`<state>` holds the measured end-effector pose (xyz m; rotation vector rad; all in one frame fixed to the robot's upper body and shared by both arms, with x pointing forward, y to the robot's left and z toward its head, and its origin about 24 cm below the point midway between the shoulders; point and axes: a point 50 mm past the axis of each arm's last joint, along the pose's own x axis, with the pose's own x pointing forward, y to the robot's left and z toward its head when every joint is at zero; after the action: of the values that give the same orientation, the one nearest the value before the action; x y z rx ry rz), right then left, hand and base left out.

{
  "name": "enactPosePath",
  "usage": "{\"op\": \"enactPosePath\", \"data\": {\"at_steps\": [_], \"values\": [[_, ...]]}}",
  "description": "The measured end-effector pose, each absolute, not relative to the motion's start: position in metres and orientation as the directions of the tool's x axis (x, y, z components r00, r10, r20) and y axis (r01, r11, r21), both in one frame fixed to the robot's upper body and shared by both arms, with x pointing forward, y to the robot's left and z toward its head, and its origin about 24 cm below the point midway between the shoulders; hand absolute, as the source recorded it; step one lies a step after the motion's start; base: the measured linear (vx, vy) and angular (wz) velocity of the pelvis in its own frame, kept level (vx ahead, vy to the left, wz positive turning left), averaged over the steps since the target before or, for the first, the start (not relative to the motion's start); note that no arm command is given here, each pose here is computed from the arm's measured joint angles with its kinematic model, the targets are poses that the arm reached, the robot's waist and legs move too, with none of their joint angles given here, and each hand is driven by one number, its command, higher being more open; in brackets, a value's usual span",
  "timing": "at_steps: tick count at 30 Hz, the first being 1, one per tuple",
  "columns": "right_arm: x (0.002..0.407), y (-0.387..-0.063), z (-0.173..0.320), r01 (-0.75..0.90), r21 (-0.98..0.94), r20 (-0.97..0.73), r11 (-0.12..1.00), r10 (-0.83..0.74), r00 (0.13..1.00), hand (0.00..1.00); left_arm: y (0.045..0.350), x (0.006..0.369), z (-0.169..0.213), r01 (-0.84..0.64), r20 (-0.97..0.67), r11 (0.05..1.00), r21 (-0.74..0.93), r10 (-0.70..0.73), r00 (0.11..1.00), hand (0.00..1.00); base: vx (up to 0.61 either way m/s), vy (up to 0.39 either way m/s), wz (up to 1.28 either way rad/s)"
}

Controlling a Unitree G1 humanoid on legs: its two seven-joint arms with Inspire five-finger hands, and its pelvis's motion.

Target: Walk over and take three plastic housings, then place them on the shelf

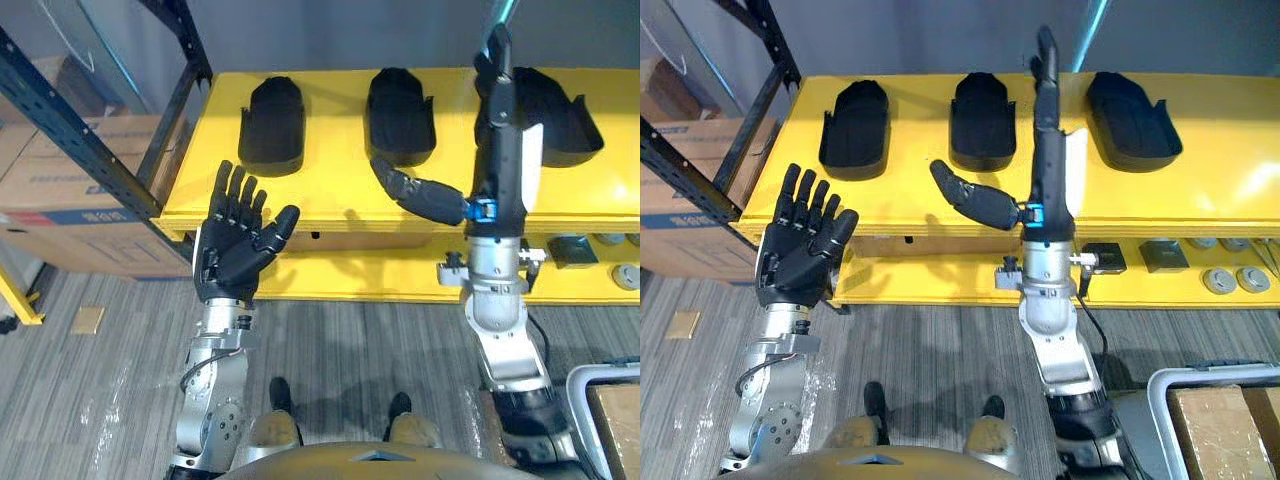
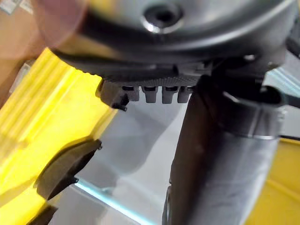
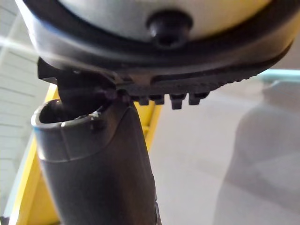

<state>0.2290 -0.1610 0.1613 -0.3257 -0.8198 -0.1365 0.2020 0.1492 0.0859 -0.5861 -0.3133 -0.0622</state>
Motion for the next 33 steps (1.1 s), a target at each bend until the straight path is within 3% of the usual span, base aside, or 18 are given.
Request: {"op": "enactPosePath", "data": {"at_steps": [8,14,19,23,29,33], "values": [[0.201,-0.207,0.133,0.385,-0.005,0.600,0.923,-0.305,0.740,1.00,0.131,0.210,0.088,0.302,0.308,0.826,-0.475,-0.166,0.937,1.00,0.02,0.000,-0.27],[0.199,-0.213,0.133,0.368,0.006,0.589,0.930,-0.301,0.750,1.00,0.125,0.244,0.101,0.306,0.312,0.847,-0.434,-0.177,0.933,1.00,0.01,0.003,-0.26],[0.199,-0.214,0.134,0.336,0.011,0.585,0.942,-0.279,0.762,1.00,0.131,0.267,0.106,0.202,0.273,0.874,-0.443,-0.084,0.959,1.00,0.01,0.000,-0.15],[0.199,-0.213,0.134,0.320,0.002,0.585,0.947,-0.261,0.768,1.00,0.153,0.288,0.107,0.047,0.226,0.890,-0.453,0.064,0.972,1.00,0.01,0.002,-0.11],[0.200,-0.213,0.134,0.281,0.017,0.581,0.960,-0.238,0.778,1.00,0.188,0.306,0.112,-0.169,0.171,0.858,-0.484,0.283,0.944,1.00,0.00,0.001,-0.06],[0.202,-0.211,0.137,0.271,0.017,0.592,0.963,-0.228,0.773,1.00,0.195,0.310,0.114,-0.222,0.155,0.840,-0.495,0.337,0.929,1.00,0.00,0.000,0.00]]}}
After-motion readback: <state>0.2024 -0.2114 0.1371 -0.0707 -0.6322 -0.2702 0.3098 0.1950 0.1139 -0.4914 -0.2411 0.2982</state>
